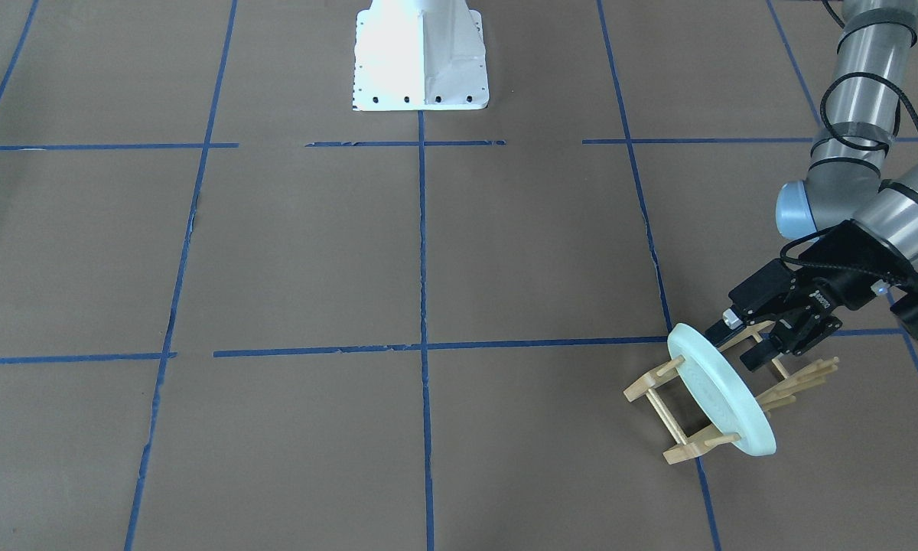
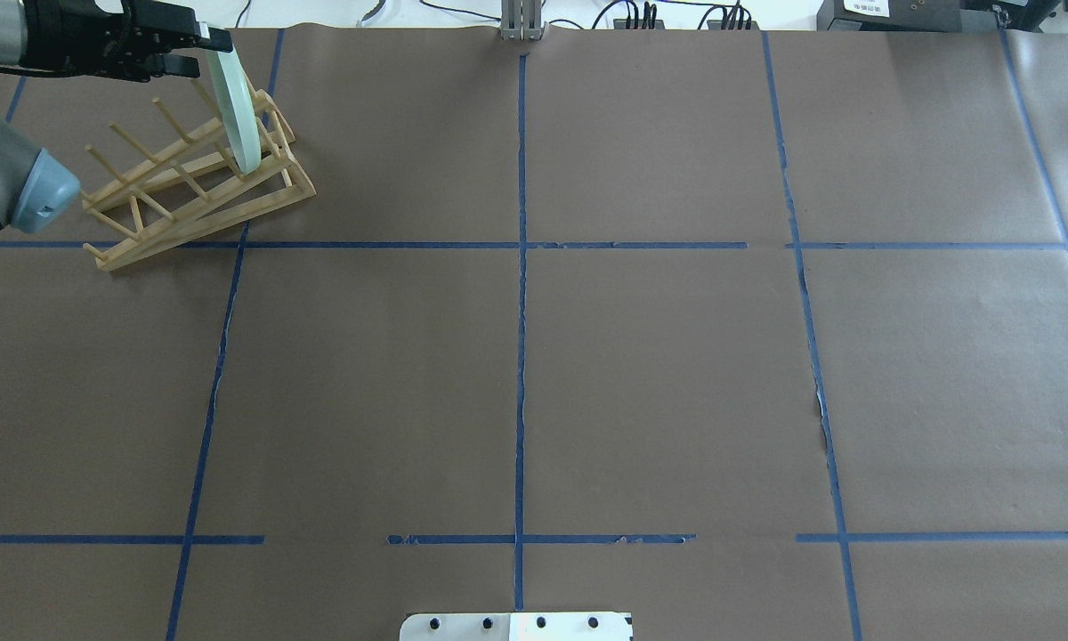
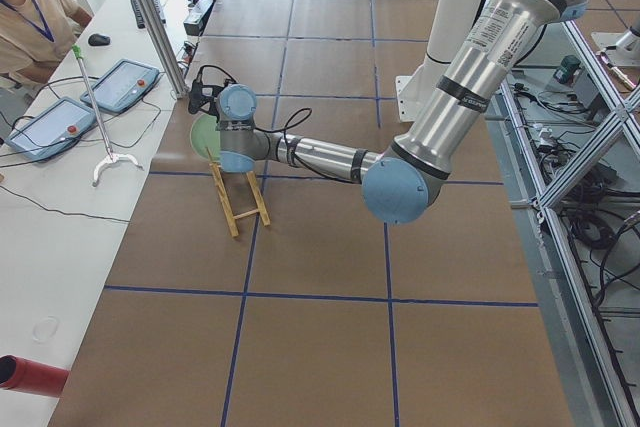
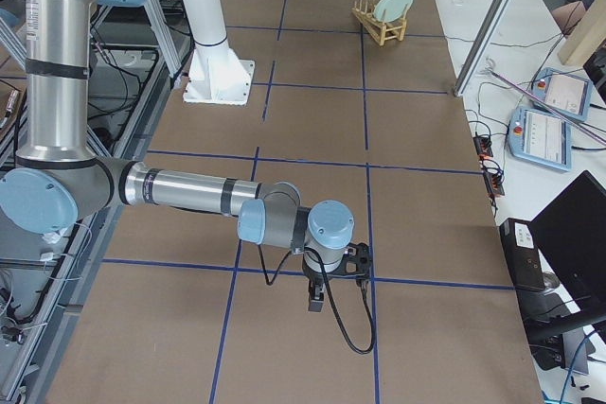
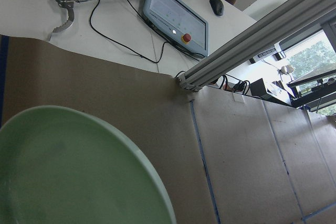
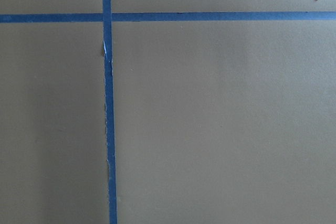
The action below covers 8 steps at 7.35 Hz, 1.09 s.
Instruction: Place plate on rack
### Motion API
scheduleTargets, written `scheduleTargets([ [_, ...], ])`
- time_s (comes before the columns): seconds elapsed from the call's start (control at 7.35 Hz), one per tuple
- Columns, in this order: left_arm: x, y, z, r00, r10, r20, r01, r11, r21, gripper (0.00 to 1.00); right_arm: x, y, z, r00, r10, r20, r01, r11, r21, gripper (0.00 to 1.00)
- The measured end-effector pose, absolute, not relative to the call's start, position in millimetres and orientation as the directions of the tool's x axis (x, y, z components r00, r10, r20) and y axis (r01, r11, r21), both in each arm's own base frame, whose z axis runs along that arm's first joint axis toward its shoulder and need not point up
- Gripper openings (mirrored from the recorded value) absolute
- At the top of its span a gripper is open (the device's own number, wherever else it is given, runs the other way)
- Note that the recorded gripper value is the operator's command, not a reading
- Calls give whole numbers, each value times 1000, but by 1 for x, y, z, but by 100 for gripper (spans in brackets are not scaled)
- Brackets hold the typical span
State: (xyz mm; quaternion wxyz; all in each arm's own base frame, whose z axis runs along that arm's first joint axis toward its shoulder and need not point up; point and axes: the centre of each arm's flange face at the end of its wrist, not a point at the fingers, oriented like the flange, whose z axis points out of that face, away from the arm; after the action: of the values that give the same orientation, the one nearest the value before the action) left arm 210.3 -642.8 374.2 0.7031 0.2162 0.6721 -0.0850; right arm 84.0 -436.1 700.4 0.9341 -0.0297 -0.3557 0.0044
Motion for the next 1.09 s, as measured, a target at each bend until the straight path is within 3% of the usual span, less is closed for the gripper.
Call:
scheduleTargets([
  [0.68, 52, -639, 457, 350, 207, -914, 312, 894, 322, 88, 84, -436, 700, 747, 29, 664, 13, 998, -58, 100],
  [1.09, -25, -580, 539, 534, 226, -814, 262, 872, 414, 88, 84, -436, 700, 747, 30, 664, 13, 998, -59, 100],
])
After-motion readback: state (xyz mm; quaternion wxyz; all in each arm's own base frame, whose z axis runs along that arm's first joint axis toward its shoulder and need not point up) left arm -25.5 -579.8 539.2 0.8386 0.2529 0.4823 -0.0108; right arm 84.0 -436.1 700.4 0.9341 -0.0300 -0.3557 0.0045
